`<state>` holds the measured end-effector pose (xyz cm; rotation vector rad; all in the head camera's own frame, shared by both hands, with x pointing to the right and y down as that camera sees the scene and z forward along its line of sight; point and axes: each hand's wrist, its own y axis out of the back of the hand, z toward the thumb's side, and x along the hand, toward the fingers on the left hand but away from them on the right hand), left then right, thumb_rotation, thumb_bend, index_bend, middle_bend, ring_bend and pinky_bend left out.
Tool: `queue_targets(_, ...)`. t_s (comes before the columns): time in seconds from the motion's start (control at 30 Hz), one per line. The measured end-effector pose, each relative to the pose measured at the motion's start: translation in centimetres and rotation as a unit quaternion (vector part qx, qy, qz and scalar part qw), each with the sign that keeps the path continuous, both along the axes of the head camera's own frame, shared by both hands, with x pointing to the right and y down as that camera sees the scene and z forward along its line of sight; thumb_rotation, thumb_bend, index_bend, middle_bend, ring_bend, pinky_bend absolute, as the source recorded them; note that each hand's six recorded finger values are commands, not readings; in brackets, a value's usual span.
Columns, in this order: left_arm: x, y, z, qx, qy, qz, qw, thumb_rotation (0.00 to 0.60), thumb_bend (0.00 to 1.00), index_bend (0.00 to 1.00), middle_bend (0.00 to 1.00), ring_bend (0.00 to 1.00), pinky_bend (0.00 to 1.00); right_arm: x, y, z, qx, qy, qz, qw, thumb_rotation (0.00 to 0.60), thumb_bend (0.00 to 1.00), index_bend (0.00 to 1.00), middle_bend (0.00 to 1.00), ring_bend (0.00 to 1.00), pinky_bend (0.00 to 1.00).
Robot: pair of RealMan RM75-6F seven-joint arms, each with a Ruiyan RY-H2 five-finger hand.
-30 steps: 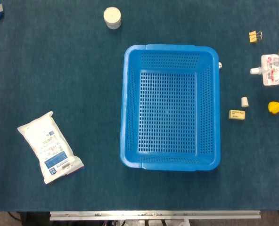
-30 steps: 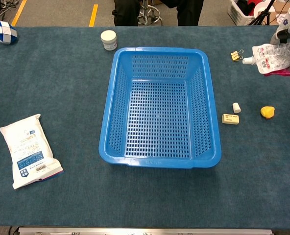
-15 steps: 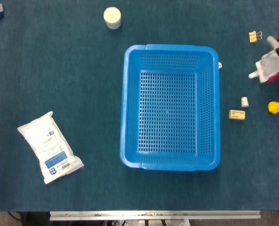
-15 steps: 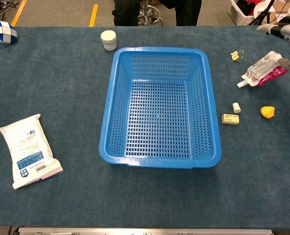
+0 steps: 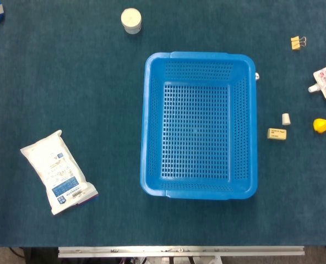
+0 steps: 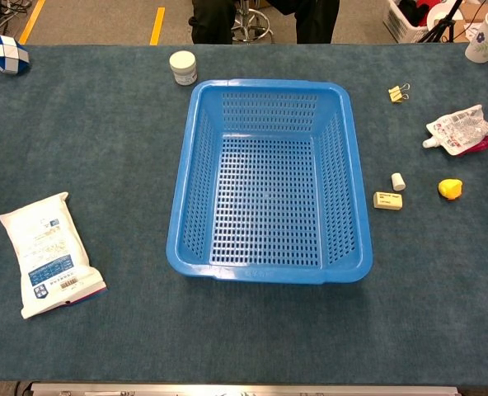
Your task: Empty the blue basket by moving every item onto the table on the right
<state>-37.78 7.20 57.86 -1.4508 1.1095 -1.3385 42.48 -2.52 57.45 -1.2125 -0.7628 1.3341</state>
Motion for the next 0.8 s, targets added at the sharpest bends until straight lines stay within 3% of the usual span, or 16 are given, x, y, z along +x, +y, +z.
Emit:
queue_targets(0.47, -1.5, 1.3, 0.2, -0.012, -0.007, -0.007, 0.9999, 0.6, 0.3, 0.39, 0.27, 0.25, 0.11, 4.7, 6.7, -1.0, 0.039, -0.001, 0.077, 0.9963, 0.6, 0.38, 0.11, 0.33, 0.17, 0.23)
queue_targets(0.8, -2.2, 2.5, 0.4, -0.033, -0.004, -0.01, 0.9994, 0.6, 0.3, 0.39, 0.27, 0.25, 0.11, 6.8, 7.7, -1.3, 0.034, 0.008, 0.109, 0.9934, 0.6, 0.38, 0.11, 0.33, 0.18, 0.23)
